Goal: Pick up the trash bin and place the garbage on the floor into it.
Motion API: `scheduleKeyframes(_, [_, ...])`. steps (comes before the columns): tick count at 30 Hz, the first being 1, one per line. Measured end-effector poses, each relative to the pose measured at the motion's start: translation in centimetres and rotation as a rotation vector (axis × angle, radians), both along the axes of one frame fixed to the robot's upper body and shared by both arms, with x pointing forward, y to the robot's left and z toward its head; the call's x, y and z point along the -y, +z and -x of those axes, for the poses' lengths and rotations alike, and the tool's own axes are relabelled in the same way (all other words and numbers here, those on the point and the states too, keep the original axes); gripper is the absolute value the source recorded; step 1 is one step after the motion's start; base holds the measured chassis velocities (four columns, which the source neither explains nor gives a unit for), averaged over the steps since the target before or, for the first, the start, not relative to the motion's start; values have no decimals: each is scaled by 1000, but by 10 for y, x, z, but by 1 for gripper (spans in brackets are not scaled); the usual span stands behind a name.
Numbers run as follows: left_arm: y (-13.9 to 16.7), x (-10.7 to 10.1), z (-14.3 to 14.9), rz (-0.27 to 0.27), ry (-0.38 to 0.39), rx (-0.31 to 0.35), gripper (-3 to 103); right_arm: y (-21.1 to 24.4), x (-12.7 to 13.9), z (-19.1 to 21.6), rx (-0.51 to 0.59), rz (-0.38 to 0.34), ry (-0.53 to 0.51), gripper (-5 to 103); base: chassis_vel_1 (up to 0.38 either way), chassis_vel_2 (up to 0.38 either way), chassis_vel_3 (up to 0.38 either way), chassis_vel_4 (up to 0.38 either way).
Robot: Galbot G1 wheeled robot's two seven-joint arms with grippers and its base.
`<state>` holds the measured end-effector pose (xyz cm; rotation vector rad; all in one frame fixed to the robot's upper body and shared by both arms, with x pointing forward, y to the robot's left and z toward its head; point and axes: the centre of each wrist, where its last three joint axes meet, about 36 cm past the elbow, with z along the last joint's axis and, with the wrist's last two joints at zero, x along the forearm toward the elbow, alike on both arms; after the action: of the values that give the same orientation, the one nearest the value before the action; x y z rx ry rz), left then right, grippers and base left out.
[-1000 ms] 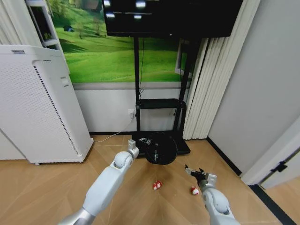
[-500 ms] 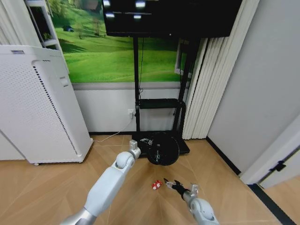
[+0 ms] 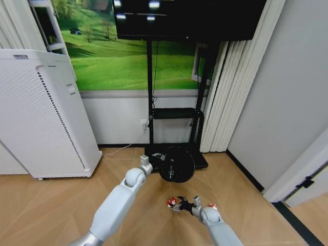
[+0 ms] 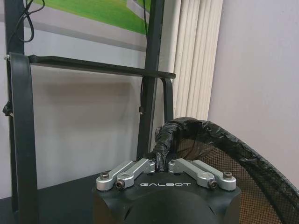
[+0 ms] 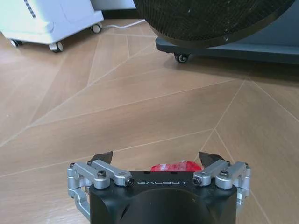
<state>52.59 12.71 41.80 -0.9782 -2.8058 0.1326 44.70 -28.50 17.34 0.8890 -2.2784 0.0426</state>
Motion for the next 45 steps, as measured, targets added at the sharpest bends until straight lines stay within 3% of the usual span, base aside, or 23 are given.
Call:
scheduleKeyframes(15, [-2, -16, 4, 18, 18, 0, 7, -19, -15, -17, -51, 168, -42, 100, 0, 0, 0, 0])
scheduleKeyframes(21, [-5, -16, 7, 22, 20, -2, 7, -16, -28, -9, -108, 190, -179, 100, 0, 0, 0, 0])
scheduleKeyframes(23, [-6, -14, 9, 24, 21, -5, 7, -3, -49, -4, -224, 146, -334, 100, 0, 0, 0, 0])
scheduleKeyframes(28, [-9, -12, 12, 24, 21, -7, 7, 3, -71, 2, -306, 82, -468, 100, 0, 0, 0, 0])
scheduleKeyframes(40, [-12, -13, 17, 13, 20, 0, 7, 3, -101, -16, -328, 146, -711, 100, 0, 0, 0, 0])
scheduleKeyframes(45, [-13, -16, 18, 11, 24, 1, 7, 8, -116, -24, -393, 192, -783, 100, 0, 0, 0, 0])
